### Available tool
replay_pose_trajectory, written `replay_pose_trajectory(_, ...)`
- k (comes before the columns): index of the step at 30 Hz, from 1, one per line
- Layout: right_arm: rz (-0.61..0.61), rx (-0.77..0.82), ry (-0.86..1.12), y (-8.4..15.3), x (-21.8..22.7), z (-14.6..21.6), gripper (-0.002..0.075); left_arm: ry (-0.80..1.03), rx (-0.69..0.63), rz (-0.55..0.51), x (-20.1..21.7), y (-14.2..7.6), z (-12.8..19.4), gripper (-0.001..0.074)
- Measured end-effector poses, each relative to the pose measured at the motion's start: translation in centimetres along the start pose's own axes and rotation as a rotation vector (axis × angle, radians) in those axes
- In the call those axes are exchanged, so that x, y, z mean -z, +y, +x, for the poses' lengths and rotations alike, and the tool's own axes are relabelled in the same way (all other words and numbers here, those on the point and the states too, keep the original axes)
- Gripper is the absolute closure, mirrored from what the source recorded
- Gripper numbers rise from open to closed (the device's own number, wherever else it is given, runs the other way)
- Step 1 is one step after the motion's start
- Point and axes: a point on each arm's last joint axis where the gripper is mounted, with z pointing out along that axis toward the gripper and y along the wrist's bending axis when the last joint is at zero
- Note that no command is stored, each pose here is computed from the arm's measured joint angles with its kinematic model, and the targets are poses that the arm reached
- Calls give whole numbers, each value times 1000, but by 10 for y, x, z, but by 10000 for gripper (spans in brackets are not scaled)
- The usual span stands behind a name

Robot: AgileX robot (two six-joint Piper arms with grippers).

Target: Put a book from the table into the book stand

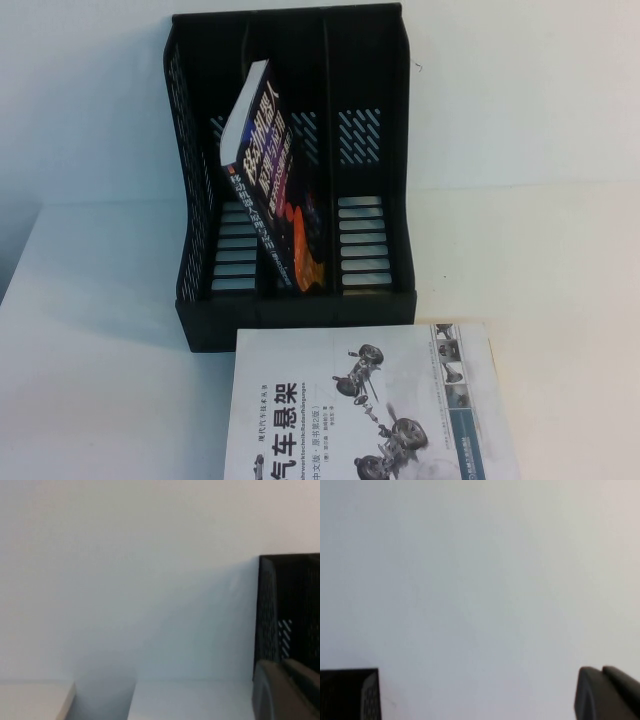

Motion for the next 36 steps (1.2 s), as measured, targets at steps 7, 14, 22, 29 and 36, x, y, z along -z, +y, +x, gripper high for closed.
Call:
replay_pose_trajectory(7,-47,-118,309,7,-28,6,728,277,48,-2,-17,-1,5,738)
replay_pose_trajectory(14,-97,-198,743,16,-54,43,728,602,79,13,-42,-5,15,738)
replay_pose_trajectory(22,-119,-495,994,30,-82,77,728,736,160,154,-69,-20,0,738)
replay_pose_trajectory(29,-351,-502,1217,48,-107,111,728,810,178,277,-99,-31,-10,738)
replay_pose_trajectory(36,-381,-496,1403,48,-120,149,728,916,231,283,-124,-33,4,738)
